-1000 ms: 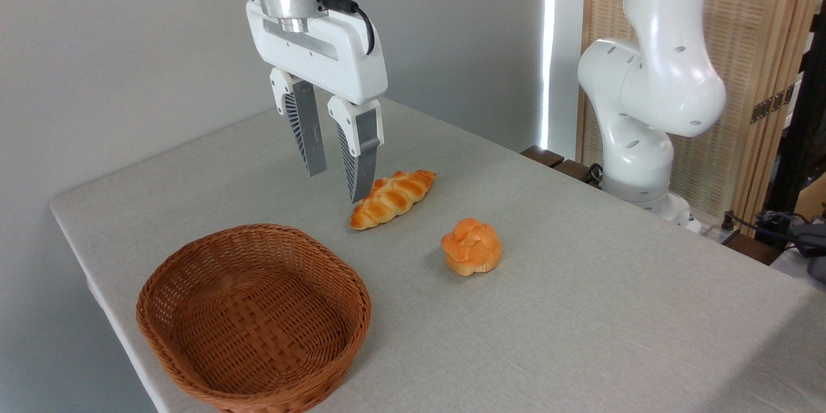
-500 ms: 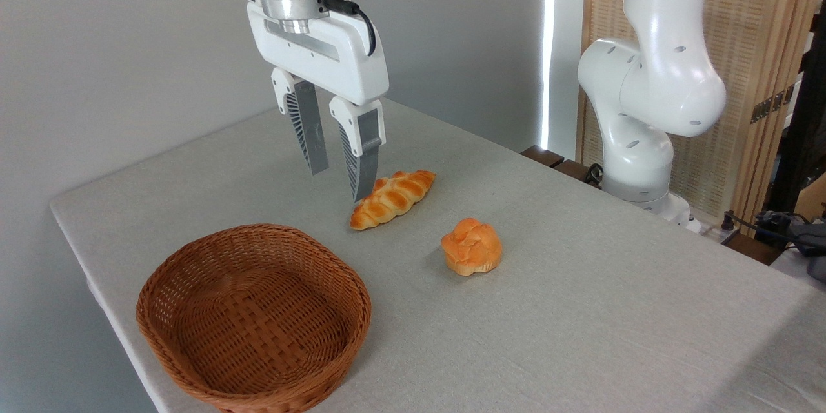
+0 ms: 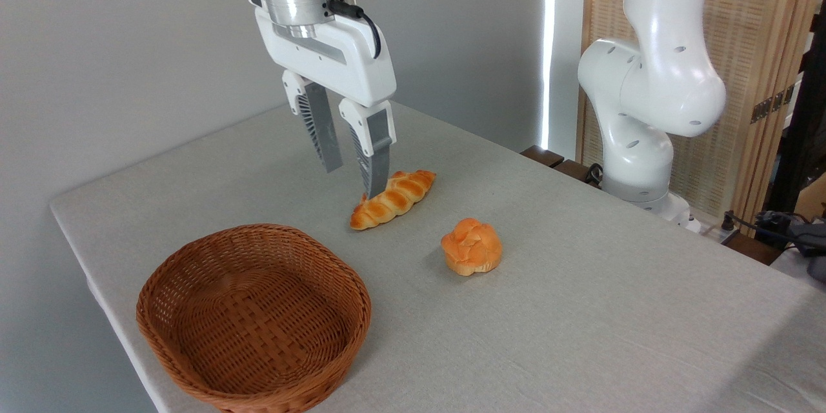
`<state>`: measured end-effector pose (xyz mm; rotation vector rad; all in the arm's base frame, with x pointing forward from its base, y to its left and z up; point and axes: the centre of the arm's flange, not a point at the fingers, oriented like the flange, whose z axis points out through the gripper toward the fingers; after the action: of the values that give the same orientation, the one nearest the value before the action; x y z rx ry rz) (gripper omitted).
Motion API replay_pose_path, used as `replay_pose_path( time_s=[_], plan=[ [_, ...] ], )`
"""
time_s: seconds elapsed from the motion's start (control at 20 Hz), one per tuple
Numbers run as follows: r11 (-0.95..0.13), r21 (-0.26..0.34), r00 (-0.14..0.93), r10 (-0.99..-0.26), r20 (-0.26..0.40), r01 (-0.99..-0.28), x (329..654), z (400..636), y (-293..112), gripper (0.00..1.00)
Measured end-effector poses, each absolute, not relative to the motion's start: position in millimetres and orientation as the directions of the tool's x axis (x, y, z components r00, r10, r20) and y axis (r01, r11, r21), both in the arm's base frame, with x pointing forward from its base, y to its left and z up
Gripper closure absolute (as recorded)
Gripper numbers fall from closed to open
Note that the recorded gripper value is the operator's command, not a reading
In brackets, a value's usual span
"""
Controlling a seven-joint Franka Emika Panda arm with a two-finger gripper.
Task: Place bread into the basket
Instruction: 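Move the open gripper over the round orange bun and lower it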
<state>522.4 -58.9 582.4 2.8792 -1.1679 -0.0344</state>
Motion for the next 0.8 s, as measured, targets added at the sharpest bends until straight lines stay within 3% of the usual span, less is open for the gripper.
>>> replay_pose_path(
  time_s=[0.4,0.8],
  plan=[
    [-0.698,0.08,0.696,-0.716,-0.052,-0.712,507.5,566.3,-57.0,0.0],
    [-0.679,0.178,0.662,-0.734,-0.151,-0.712,458.0,503.2,-48.0,0.0]
  ],
)
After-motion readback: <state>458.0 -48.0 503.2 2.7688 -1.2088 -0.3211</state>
